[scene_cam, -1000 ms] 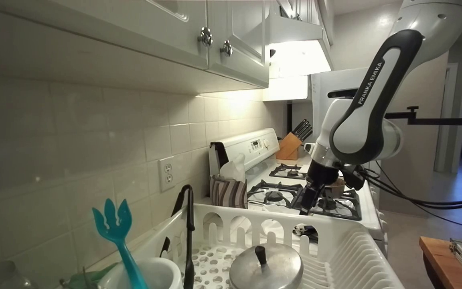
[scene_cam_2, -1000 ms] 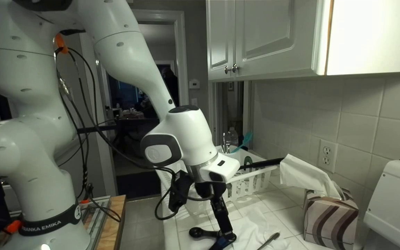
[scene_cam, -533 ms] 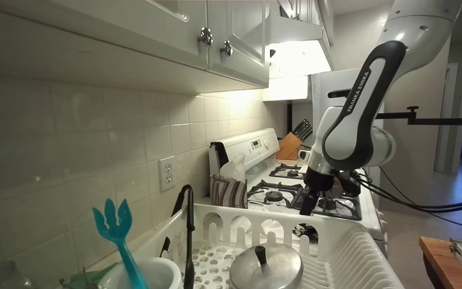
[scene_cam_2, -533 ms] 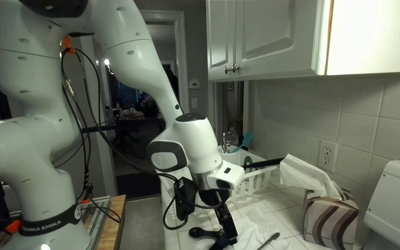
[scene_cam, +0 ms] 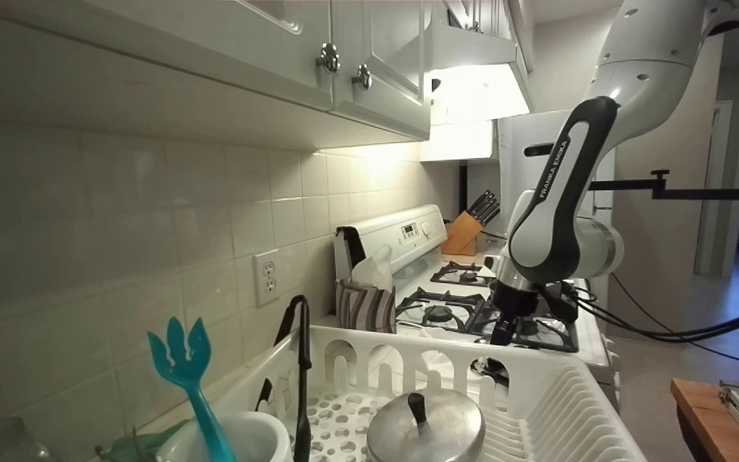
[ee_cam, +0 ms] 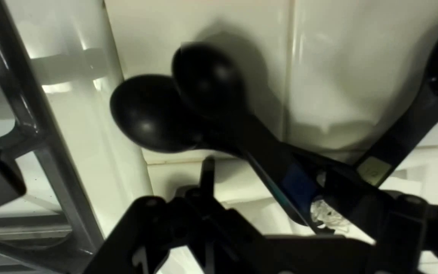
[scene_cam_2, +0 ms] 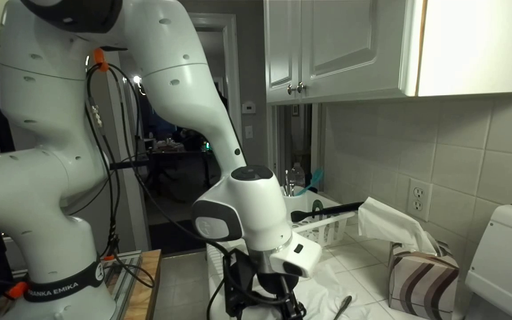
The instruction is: Place the measuring spoons on the dishrack.
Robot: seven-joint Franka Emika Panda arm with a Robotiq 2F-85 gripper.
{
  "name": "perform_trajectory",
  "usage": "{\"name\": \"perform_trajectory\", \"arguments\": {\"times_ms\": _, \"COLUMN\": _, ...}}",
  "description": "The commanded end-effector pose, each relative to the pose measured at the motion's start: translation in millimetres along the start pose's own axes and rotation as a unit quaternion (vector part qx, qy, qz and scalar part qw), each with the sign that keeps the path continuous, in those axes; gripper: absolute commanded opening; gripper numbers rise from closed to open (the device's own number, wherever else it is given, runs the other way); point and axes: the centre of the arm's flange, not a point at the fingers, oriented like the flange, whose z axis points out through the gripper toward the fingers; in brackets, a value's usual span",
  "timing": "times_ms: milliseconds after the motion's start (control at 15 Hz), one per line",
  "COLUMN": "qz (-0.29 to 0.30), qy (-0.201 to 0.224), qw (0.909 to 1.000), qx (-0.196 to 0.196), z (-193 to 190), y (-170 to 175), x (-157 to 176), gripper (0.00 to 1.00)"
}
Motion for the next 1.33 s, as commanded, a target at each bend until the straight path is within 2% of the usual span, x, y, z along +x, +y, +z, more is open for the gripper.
{"name": "perform_trajectory", "arguments": {"times_ms": 0, "qz": 0.0, "qy": 0.003, "qw": 1.0, "qx": 0.004, "z": 12.6, "y": 10.6, "x": 0.8, "gripper": 0.45}}
{"name": "perform_trajectory", "arguments": {"times_ms": 400, "qz": 0.034, "qy": 0.021, "qw": 0.9992, "qx": 0.009, "z": -0.3, "y": 10.9, "x": 8.5, "gripper": 0.02}}
{"name": "perform_trajectory", "arguments": {"times_ms": 733, "qz": 0.051, "qy": 0.032, "qw": 0.9973, "qx": 0.041, "z": -22.3, "y": -19.5, "x": 21.9, "gripper": 0.0}}
{"name": "perform_trajectory", "arguments": {"times_ms": 933, "qz": 0.056, "qy": 0.05, "qw": 0.996, "qx": 0.047, "z": -37.6, "y": -36.4, "x": 29.3, "gripper": 0.0}}
{"name": "perform_trajectory", "arguments": {"times_ms": 1267, "qz": 0.064, "qy": 0.09, "qw": 0.9925, "qx": 0.051, "z": -75.5, "y": -45.9, "x": 43.6, "gripper": 0.0}}
